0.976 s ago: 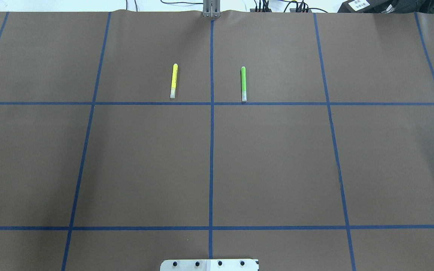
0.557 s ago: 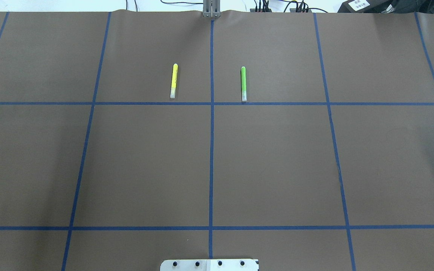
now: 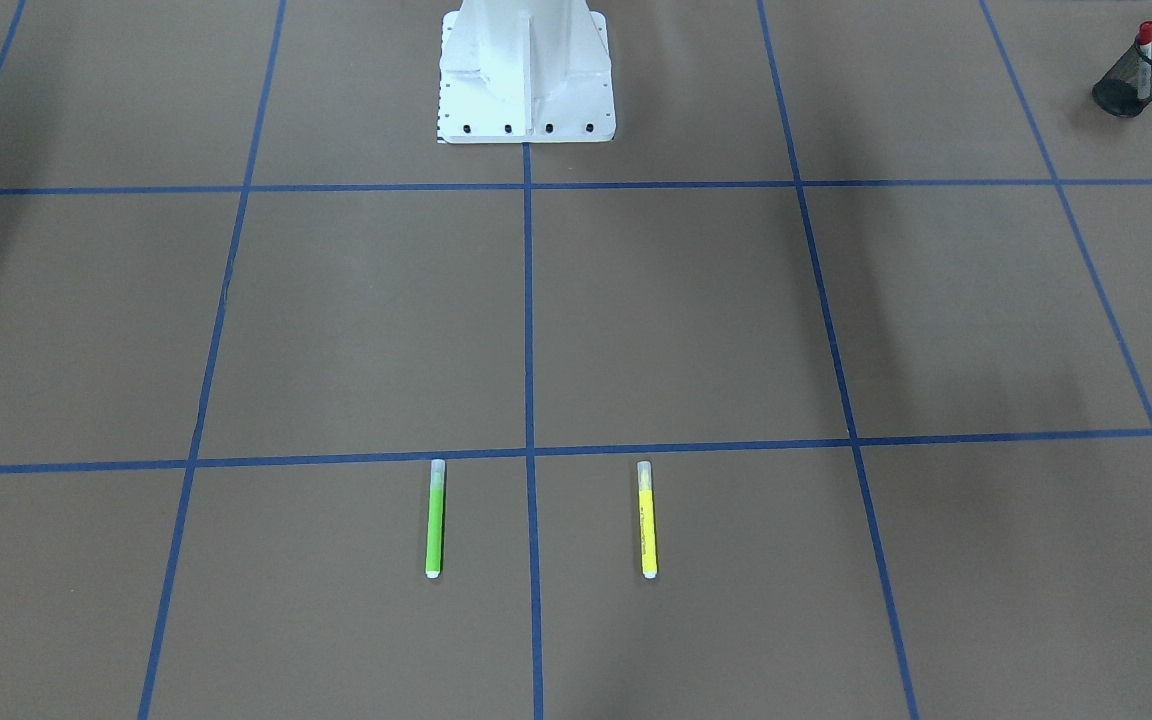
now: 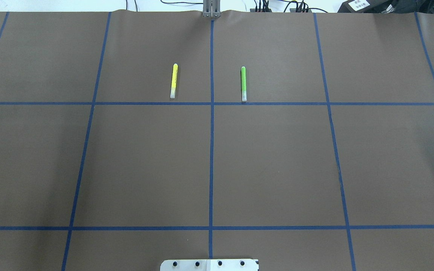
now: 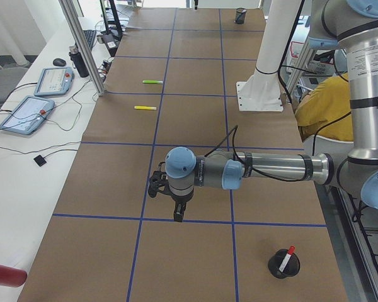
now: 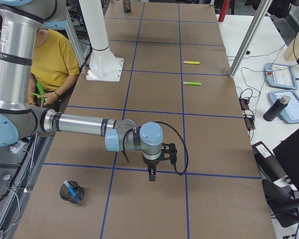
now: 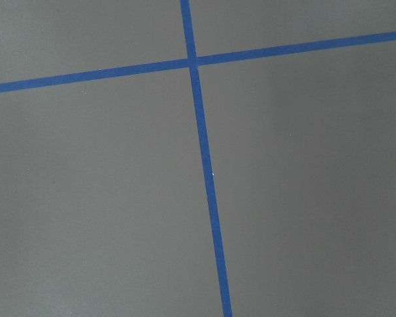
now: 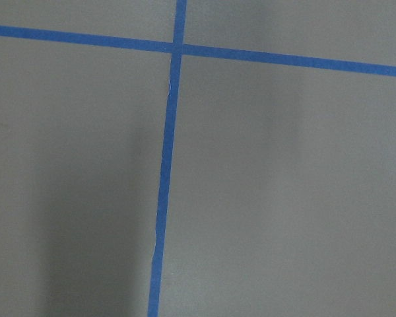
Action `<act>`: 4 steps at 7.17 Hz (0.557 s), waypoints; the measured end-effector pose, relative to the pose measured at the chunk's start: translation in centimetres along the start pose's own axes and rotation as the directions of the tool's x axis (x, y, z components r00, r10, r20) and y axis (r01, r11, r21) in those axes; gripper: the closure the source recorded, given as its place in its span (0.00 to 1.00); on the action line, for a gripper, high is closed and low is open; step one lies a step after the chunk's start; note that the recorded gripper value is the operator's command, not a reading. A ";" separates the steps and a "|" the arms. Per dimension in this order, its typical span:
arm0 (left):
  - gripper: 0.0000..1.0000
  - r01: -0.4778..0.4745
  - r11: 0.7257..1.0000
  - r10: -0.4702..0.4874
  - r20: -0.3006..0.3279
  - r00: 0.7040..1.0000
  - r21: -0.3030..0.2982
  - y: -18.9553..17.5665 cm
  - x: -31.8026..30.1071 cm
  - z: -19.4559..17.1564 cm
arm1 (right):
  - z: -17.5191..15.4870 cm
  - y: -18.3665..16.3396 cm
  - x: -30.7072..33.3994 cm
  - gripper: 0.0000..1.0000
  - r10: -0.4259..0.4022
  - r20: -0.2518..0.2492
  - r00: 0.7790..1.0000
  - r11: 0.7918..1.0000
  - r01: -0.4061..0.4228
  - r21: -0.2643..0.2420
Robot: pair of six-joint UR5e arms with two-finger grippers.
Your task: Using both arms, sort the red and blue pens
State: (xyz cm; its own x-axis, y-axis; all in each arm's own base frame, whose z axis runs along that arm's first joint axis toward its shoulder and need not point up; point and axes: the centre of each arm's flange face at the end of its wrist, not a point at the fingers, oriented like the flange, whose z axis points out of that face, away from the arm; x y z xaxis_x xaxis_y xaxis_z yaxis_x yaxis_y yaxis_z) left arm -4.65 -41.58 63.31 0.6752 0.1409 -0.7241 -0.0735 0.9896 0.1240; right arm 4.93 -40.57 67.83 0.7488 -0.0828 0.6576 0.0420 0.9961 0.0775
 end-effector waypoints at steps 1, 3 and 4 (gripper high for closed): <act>0.00 -0.001 1.000 0.001 0.000 1.000 0.002 0.0 0.0 -0.1 | -0.2 -0.1 -0.2 0.00 -0.002 0.004 1.000 1.000 0.002 0.004; 0.00 -0.002 1.000 0.002 0.001 1.000 0.005 0.0 0.1 -0.2 | -0.6 -0.2 -0.6 0.00 -0.010 0.006 1.000 1.000 0.010 0.011; 0.00 -0.002 1.000 0.002 0.001 1.000 0.005 0.1 0.2 -0.3 | -0.6 -0.2 -0.6 0.00 -0.011 0.005 1.000 1.000 0.011 0.012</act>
State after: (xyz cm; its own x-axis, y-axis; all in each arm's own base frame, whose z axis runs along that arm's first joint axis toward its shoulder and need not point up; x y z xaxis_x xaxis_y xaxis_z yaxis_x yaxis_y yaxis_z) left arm -4.74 -41.49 63.03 0.6755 0.1426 -0.7235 -0.0710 0.9891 0.1287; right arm 4.88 -40.72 66.94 0.7449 -0.0943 0.6605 0.0426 0.9947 0.0940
